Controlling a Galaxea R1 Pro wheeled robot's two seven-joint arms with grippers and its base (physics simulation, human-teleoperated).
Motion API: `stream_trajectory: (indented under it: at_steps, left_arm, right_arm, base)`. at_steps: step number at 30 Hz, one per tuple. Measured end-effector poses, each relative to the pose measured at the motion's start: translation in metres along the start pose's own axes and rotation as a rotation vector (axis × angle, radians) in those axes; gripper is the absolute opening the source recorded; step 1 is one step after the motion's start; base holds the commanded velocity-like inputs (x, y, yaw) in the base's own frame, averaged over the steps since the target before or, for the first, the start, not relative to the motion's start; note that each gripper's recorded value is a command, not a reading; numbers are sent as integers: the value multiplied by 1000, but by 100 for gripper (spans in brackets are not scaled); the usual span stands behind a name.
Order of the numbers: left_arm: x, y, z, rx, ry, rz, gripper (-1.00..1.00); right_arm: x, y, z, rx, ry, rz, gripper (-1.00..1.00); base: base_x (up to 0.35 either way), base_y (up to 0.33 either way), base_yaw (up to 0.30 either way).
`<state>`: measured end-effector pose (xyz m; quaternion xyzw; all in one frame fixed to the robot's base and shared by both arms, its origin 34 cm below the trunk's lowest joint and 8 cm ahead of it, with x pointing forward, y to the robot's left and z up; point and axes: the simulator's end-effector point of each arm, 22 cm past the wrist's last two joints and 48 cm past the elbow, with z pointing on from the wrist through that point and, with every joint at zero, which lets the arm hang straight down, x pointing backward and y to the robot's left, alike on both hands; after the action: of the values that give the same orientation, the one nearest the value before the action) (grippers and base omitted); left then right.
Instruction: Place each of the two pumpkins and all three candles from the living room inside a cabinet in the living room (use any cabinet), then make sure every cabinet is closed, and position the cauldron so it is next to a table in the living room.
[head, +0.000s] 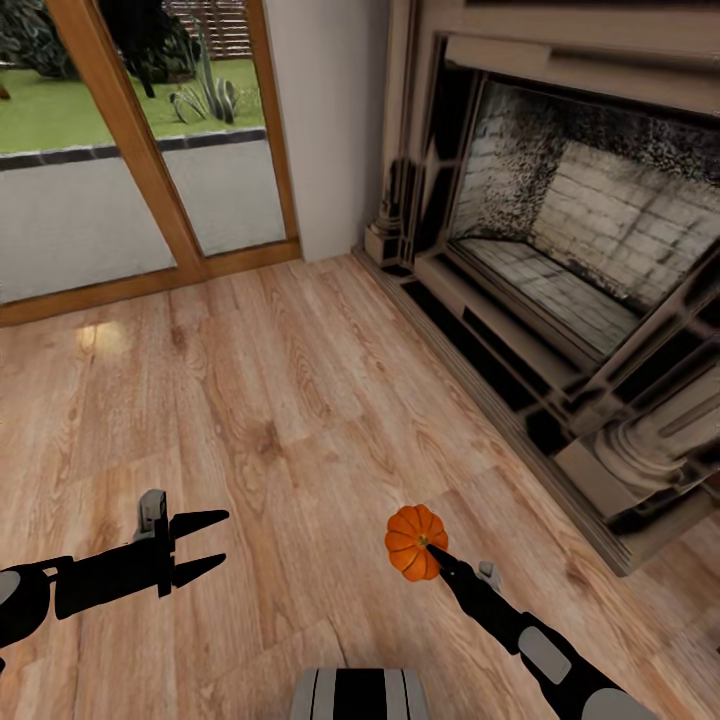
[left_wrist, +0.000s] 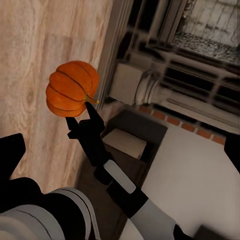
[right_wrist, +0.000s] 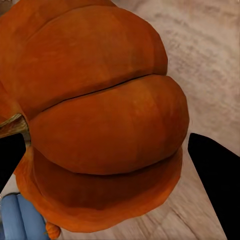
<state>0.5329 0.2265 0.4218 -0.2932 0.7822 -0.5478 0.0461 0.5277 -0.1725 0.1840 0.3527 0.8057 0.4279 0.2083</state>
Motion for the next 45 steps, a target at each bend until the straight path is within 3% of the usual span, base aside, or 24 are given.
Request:
stream_trajectory:
  at_steps: [9,45]
  left_arm:
    - [3,-17,-6,19,-8,32,100]
    - [16,-83,-34,98,-47,157,100]
  right_arm:
    - [-9,21,-2,-31,-15,-23,-100]
    - [-35,98,-18,-139,-70,-108,-100]
  base:
    - [0,0,101]
    - [0,0,287]
